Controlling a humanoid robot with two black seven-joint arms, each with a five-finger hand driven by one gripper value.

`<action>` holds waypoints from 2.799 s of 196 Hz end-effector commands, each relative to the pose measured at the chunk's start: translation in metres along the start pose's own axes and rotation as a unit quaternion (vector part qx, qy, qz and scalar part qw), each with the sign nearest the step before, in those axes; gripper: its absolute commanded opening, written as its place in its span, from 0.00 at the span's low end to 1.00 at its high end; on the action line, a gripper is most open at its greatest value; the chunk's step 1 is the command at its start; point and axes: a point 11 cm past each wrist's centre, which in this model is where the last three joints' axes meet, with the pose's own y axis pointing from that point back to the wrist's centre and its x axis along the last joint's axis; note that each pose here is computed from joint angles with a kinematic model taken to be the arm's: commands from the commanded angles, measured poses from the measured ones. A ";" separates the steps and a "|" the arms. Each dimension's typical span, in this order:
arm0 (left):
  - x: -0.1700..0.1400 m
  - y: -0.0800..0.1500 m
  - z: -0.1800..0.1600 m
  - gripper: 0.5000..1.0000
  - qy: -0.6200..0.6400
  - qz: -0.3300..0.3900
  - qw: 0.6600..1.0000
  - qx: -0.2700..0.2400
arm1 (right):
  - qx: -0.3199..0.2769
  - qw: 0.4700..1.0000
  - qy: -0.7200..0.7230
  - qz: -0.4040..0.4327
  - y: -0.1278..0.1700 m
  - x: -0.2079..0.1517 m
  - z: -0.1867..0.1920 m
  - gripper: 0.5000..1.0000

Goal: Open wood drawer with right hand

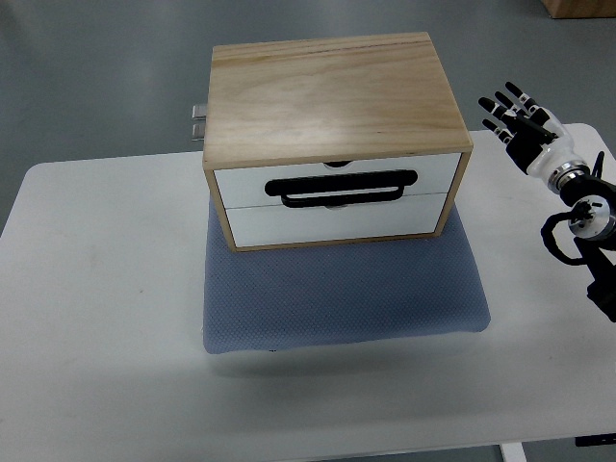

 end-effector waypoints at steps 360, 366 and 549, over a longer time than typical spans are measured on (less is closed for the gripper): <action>0.000 0.000 0.000 1.00 0.000 0.000 1.000 0.000 | -0.045 0.810 0.492 -0.317 0.053 -0.194 -0.165 0.90; 0.000 0.000 0.000 1.00 0.000 0.000 1.000 0.000 | -0.049 0.800 0.501 -0.327 0.056 -0.201 -0.163 0.90; 0.000 0.000 0.000 1.00 0.000 0.000 1.000 0.000 | -0.188 0.595 0.652 -0.431 0.087 -0.280 -0.058 0.90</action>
